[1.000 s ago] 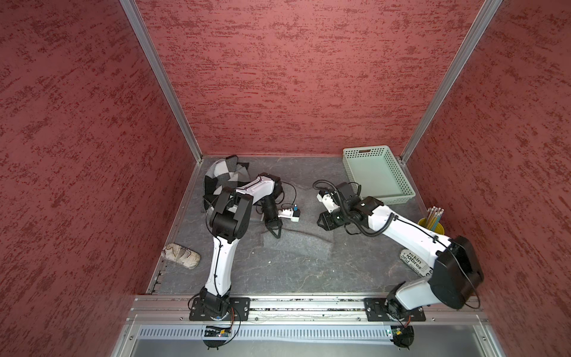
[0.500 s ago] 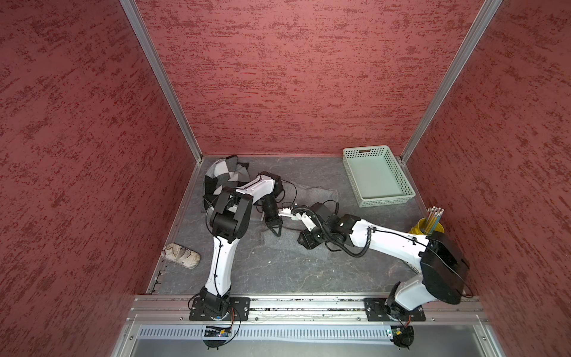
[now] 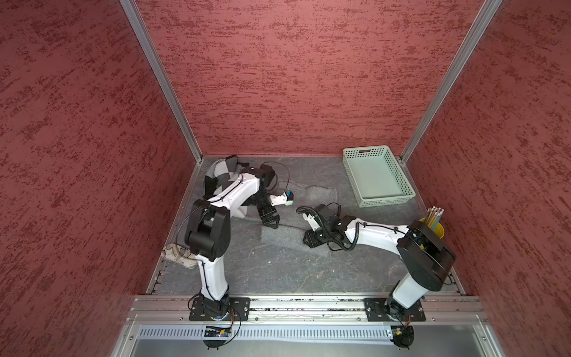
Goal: Roll up the scarf and place it into the basket
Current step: Roll the scarf at the center of the board.
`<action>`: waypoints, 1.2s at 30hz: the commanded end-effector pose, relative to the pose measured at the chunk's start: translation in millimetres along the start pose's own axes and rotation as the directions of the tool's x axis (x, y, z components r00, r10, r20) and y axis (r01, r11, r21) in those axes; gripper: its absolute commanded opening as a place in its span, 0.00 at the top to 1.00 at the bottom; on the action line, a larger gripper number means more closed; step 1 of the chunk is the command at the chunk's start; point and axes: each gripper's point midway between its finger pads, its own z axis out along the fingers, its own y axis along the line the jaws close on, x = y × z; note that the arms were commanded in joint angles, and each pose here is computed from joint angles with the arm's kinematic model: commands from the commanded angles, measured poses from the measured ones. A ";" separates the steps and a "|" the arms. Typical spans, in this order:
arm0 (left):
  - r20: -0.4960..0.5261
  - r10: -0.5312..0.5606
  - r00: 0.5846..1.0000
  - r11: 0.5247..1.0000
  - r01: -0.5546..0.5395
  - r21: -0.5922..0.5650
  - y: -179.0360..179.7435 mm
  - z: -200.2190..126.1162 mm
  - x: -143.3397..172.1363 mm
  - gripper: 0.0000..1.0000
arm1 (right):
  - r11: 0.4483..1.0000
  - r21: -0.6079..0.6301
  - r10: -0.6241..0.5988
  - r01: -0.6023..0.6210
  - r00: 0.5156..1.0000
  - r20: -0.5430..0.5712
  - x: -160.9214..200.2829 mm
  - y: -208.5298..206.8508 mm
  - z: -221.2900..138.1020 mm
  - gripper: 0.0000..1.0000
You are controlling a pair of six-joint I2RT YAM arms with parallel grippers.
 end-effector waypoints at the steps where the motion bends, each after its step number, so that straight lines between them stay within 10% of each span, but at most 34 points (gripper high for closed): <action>1: 0.242 -0.205 0.948 0.944 0.257 -0.208 28.9 -39.0 -22.1 0.00 | 0.999 0.011 0.049 -0.049 0.999 -0.020 8.8 -8.2 6.4 0.55; 6: 0.424 -0.458 0.782 0.790 0.576 -0.209 16.5 -47.0 -2.8 0.01 | 0.997 0.000 0.073 -0.073 0.997 -0.022 9.0 -6.4 6.9 0.55; 10: 0.430 -0.677 0.597 0.581 0.793 -0.185 -6.1 -30.7 42.6 0.00 | 0.995 0.003 0.101 -0.101 0.995 -0.028 11.8 -8.2 10.1 0.55; 16: 0.458 -0.820 0.342 0.346 0.935 -0.079 -51.8 -7.4 80.1 0.01 | 0.990 -0.017 0.137 -0.137 0.991 -0.007 7.9 -5.9 13.0 0.55; 21: 0.486 -0.845 0.224 0.295 0.953 0.073 -57.8 11.1 69.7 0.00 | 0.988 -0.022 0.150 -0.150 0.989 -0.003 5.5 -4.8 14.6 0.56; 27: 0.531 -0.840 0.109 0.229 0.959 0.166 -16.6 26.7 65.8 0.23 | 0.985 -0.056 0.167 -0.166 0.986 0.024 -4.3 2.2 13.3 0.55; 36: 0.532 -0.841 0.092 0.273 0.923 0.272 23.5 49.8 26.2 0.68 | 0.978 -0.046 0.208 -0.204 0.973 0.103 -18.6 0.2 2.3 0.56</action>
